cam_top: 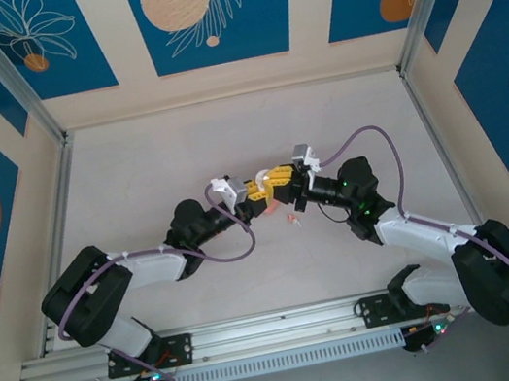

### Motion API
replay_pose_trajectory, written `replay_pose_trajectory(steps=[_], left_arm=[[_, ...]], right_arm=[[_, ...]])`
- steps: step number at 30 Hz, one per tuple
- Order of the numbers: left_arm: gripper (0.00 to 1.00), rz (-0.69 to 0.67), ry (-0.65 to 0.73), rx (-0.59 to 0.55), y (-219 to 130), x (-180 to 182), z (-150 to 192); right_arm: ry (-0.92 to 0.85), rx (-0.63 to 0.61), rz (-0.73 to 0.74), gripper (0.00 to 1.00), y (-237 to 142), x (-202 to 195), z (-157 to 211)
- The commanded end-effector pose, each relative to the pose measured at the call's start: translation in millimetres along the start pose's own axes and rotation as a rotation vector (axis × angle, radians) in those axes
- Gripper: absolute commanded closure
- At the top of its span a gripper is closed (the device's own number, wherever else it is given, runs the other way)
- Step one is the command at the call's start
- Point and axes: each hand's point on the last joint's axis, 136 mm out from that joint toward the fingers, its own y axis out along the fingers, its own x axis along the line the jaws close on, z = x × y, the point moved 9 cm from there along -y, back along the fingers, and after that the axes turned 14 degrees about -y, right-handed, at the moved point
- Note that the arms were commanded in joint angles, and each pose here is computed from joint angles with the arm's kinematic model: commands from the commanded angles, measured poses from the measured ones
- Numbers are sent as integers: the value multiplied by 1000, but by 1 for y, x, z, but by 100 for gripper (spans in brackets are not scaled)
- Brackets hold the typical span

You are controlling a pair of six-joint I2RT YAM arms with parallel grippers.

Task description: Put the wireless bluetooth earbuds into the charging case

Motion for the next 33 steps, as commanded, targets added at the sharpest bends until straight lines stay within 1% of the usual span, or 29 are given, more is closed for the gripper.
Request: replay_pose_trajectory(steps=[1, 13, 20, 25, 33], left_arm=[[88, 40, 16, -62, -1, -10, -12], [88, 46, 10, -59, -3, -11, -12], [88, 25, 16, -96, -5, -12, -19], [88, 25, 26, -103, -5, -13, -22], [88, 26, 36, -117, -5, -14, -26]], right_arm=[[-24, -37, 22, 79, 4, -3, -8], [-31, -35, 45, 79, 6, -6, -5], [10, 11, 26, 79, 1, -1, 11], [21, 43, 12, 79, -1, 3, 17], [32, 66, -14, 74, -2, 5, 21]])
